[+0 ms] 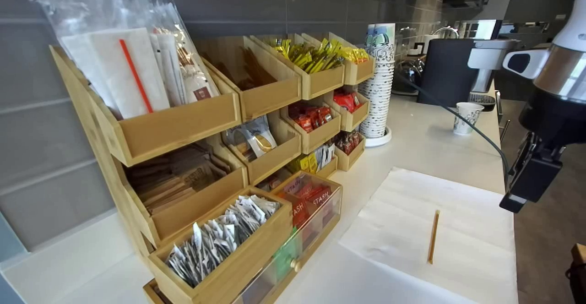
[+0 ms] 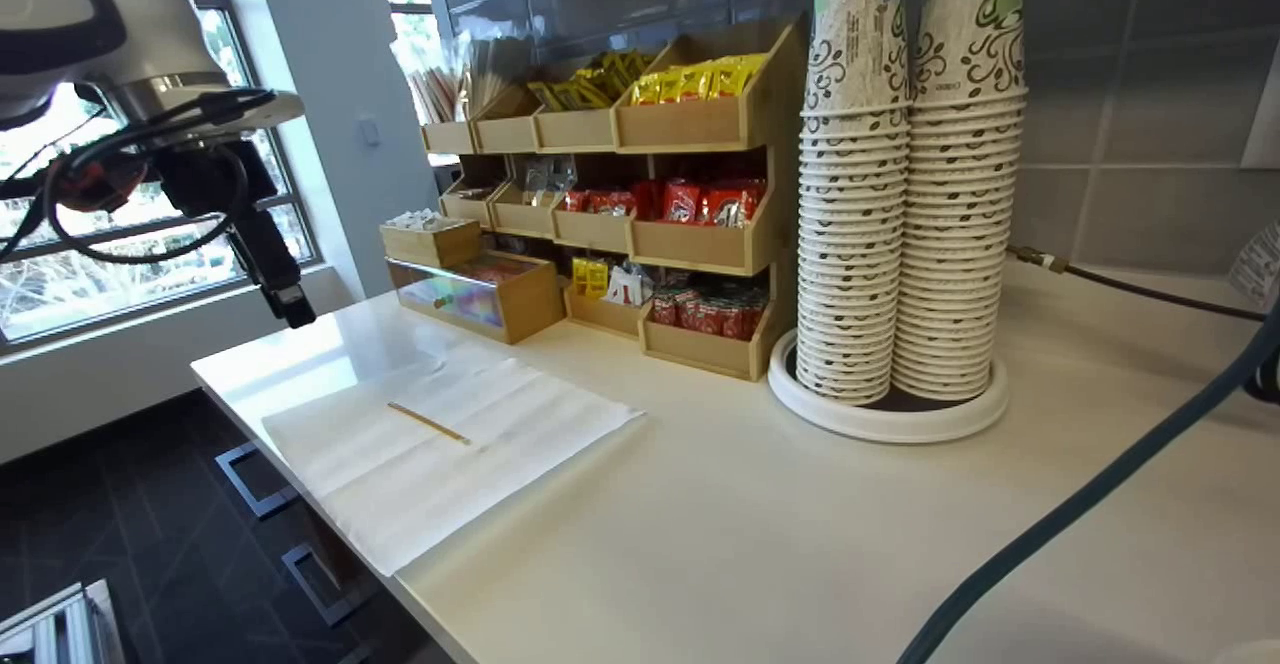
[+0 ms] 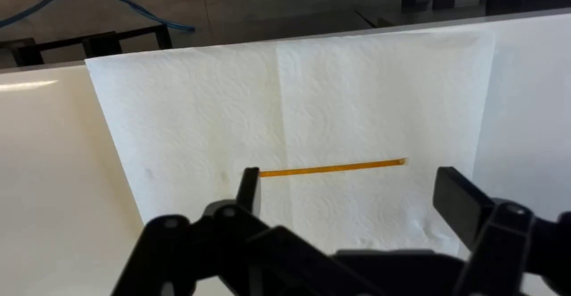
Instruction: Press on the brown object
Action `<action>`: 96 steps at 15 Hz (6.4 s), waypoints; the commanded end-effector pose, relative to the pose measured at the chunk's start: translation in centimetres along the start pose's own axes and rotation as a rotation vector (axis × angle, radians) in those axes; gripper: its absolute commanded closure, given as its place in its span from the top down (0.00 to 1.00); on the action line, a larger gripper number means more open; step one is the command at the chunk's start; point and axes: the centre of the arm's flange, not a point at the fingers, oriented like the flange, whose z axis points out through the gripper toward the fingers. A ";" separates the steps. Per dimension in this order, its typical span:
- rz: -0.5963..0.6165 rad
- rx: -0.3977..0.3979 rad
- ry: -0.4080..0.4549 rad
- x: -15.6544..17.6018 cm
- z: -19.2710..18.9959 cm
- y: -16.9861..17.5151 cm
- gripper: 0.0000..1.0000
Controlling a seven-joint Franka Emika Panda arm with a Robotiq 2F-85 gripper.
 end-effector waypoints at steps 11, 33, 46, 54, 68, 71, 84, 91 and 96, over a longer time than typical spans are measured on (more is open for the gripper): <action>-0.484 -0.135 0.037 3.9 0.4 -0.3 1.00; -1.334 -0.106 -0.115 6.2 5.4 -2.3 1.00; -1.722 0.119 -0.069 8.2 8.2 -0.2 1.00; -1.686 0.172 0.014 8.7 10.3 -1.6 0.52; -1.631 0.169 -0.007 9.5 13.0 0.5 0.00; -1.621 0.172 -0.010 9.4 13.4 1.1 0.00; -1.499 0.185 -0.011 10.0 15.7 2.6 0.00; -1.472 0.166 -0.008 10.3 16.4 3.0 0.00; -1.457 0.167 -0.012 10.0 16.1 3.4 0.00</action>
